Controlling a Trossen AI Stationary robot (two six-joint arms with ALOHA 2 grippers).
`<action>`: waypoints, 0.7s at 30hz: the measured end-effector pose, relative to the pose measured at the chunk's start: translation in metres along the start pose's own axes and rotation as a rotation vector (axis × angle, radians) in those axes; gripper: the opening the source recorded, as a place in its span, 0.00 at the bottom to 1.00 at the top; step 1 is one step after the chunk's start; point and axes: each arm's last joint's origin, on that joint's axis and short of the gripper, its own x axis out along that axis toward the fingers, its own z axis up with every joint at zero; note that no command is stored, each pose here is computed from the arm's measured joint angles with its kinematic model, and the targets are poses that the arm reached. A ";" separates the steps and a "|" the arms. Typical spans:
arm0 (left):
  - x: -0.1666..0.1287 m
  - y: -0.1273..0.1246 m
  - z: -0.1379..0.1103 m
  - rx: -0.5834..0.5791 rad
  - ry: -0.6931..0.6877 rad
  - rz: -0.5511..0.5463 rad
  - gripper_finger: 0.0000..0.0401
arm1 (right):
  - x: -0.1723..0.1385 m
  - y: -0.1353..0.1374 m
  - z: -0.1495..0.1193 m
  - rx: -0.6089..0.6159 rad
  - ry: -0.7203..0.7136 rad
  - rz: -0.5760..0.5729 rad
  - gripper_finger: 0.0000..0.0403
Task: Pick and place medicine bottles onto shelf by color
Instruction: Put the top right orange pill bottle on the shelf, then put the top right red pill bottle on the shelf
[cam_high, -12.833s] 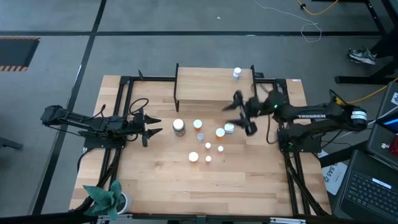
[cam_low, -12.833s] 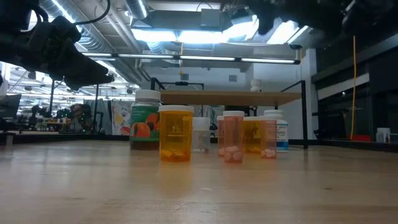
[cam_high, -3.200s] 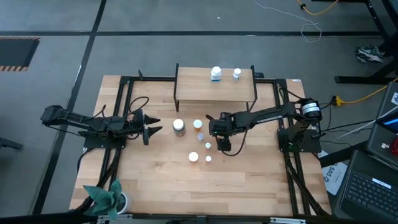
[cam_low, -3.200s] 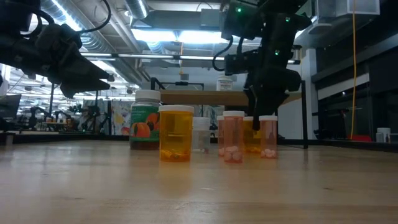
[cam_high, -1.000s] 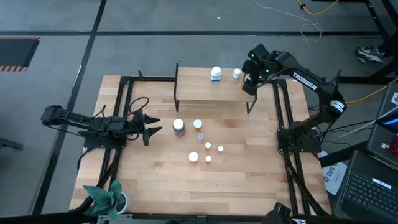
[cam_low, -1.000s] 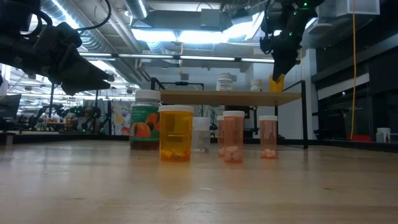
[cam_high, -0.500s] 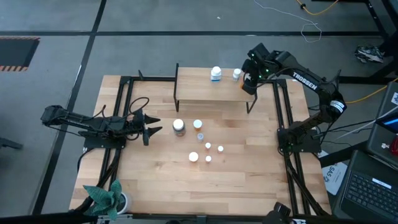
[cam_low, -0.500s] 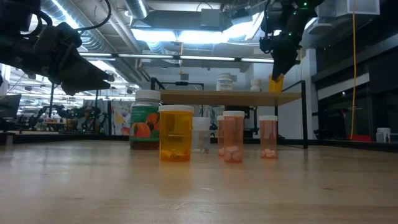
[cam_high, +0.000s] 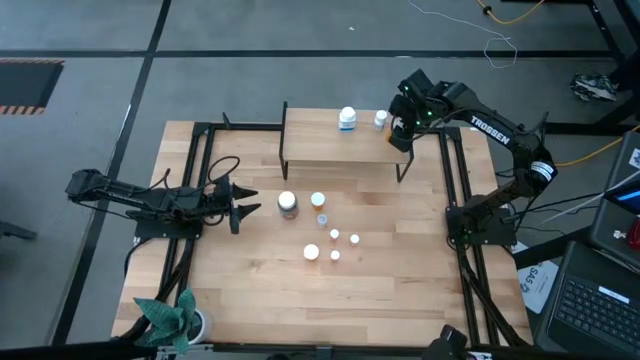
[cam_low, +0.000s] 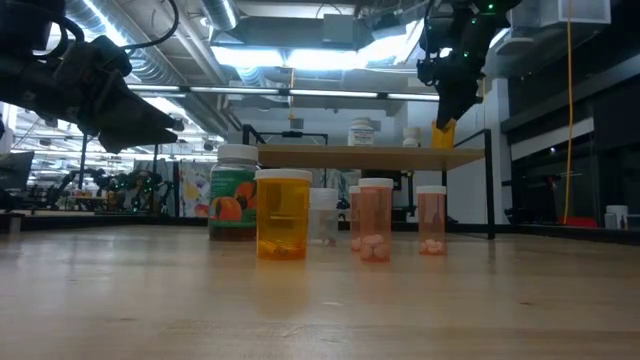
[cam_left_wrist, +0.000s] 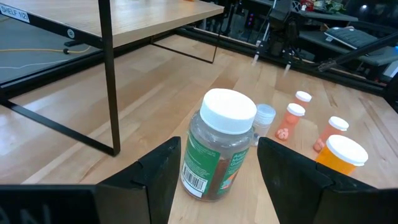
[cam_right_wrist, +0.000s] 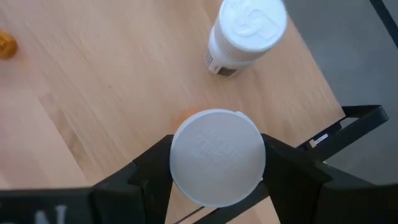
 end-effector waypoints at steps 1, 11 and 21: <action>0.000 0.000 0.000 0.000 0.000 0.000 0.52 | 0.000 0.000 0.000 -0.001 -0.001 -0.001 0.53; 0.000 0.000 0.000 0.000 0.000 0.000 0.52 | 0.000 -0.001 0.001 -0.004 -0.001 -0.023 0.76; 0.000 0.000 0.000 0.000 0.000 0.000 0.52 | -0.019 -0.003 0.013 0.007 -0.087 -0.047 0.81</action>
